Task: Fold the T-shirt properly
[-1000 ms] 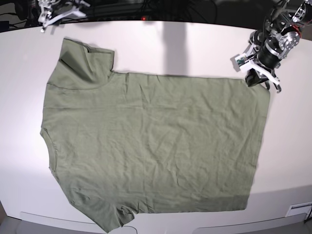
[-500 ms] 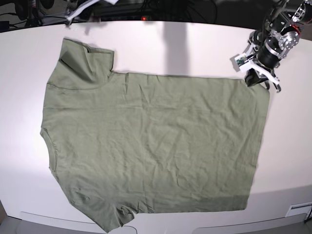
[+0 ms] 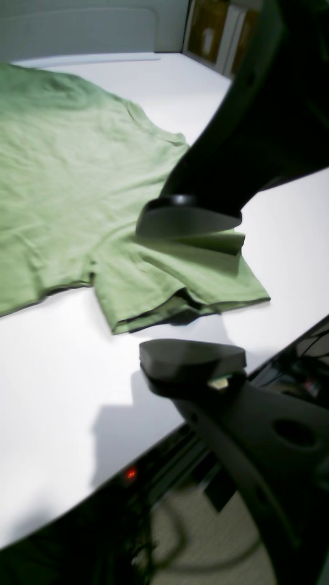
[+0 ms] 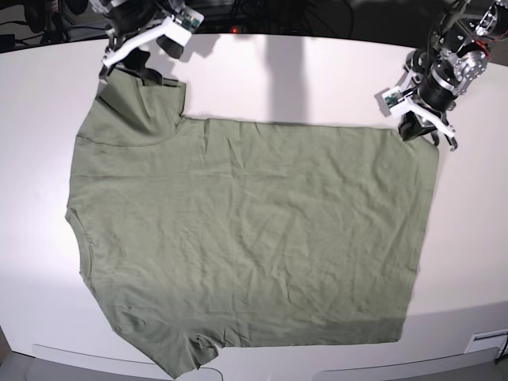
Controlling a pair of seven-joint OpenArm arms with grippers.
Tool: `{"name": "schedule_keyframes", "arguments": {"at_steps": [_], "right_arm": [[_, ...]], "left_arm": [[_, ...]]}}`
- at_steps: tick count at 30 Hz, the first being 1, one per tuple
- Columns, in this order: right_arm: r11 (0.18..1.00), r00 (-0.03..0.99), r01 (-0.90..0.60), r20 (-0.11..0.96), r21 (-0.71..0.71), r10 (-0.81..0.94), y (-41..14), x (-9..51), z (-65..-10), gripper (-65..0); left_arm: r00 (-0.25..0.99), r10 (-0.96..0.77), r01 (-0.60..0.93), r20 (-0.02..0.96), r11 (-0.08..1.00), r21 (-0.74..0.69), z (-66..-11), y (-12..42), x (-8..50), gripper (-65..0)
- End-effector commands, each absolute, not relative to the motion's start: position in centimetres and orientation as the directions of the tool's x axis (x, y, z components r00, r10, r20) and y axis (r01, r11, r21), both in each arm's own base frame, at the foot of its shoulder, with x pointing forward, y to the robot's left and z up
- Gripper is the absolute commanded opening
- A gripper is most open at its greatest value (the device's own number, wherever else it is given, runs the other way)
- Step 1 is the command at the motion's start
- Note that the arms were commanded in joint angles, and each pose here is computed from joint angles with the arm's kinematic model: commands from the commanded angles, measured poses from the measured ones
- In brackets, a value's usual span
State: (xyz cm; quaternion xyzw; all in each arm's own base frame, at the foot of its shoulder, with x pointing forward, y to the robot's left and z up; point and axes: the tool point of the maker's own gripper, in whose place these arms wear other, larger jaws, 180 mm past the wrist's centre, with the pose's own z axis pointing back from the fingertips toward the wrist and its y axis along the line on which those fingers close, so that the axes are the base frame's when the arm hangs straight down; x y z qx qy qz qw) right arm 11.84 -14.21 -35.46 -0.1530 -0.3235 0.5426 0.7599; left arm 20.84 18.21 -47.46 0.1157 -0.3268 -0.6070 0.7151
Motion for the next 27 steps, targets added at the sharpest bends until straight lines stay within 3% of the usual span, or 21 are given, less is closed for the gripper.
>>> {"name": "schedule_keyframes", "arguments": {"at_steps": [1,7,17,22,27], "right_arm": [[0.353,0.194,-0.717,0.314,-0.601,0.929,-14.6,12.3,-35.5,-30.4],[0.305,0.229,-0.749,0.202,-0.588,0.952,-17.6,11.7,-39.1,-30.4],[0.275,0.263,-0.778,0.104,-0.566,0.959,-20.3,10.6,-41.8,-30.4],[0.352,0.328,-0.770,0.143,-0.532,0.934,-20.3,11.2,-42.1,-30.4],[0.354,0.349,-0.775,0.112,-0.523,0.930,-21.1,11.6,-42.3,-30.4]], "left_arm": [[0.078,-0.958,0.864,0.277,0.204,0.461,-49.6,18.8,17.7,-65.0],[0.078,-0.958,0.864,0.277,0.204,0.461,-49.6,18.8,17.7,-65.0],[0.078,-0.958,0.864,0.277,0.204,0.461,-49.6,18.8,17.7,-65.0],[0.078,-0.958,0.864,0.278,0.204,0.461,-49.6,18.8,17.7,-65.0],[0.078,-0.958,0.864,0.277,0.204,0.461,-49.6,18.8,17.7,-65.0]]}}
